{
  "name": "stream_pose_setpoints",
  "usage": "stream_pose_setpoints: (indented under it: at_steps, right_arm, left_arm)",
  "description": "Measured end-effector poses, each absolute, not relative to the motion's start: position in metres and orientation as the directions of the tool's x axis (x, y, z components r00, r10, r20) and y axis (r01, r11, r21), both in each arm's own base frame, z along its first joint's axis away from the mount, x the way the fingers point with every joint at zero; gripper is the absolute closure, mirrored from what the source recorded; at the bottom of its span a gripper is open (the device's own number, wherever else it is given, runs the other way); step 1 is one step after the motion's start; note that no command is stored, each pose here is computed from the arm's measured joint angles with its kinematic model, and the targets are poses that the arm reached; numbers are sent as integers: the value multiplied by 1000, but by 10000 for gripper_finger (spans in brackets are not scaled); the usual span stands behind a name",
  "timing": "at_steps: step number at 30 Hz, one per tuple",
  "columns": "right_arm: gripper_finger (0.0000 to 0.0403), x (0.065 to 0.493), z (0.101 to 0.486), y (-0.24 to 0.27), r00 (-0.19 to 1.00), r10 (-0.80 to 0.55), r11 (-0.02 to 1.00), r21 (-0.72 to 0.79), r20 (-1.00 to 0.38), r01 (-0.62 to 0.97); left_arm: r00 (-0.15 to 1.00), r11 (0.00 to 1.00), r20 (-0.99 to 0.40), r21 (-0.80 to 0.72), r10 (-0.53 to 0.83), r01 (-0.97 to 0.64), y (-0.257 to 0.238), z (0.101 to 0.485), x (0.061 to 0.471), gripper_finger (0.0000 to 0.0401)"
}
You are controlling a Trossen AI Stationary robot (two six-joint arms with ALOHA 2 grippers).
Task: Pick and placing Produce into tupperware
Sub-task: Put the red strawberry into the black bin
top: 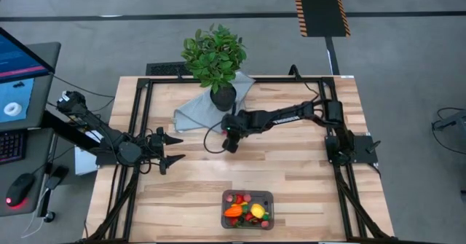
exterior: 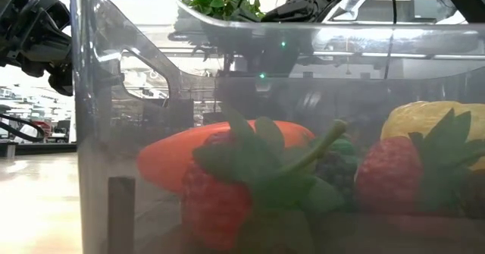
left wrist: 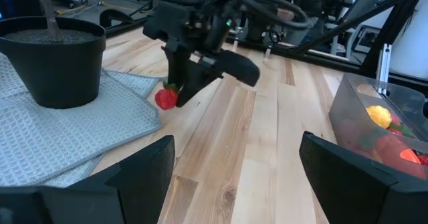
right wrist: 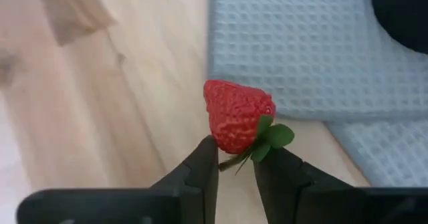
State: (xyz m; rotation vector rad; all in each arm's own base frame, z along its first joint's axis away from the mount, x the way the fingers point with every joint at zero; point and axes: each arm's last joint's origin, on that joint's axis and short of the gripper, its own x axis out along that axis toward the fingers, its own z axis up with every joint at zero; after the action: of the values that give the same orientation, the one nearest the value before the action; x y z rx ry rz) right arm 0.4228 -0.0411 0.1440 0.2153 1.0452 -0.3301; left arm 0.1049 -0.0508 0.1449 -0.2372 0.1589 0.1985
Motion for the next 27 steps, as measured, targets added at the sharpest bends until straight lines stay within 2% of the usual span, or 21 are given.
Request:
stream_pose_setpoints:
  at_steps: [9, 16, 27]
  right_arm:
    - [294, 436, 162, -12, 520, -129, 956, 33, -844, 292]
    - [294, 442, 192, 27, 587, -14, 980, 106, -810, 169]
    - [294, 404, 252, 114, 621, 125, 983, 183, -774, 30]
  left_arm:
    - [968, 953, -179, -217, 176, -213, -51, 145, 105, 92]
    - [968, 953, -179, -217, 176, -214, -51, 145, 105, 92]
    - [971, 955, -186, -226, 152, -193, -51, 144, 105, 92]
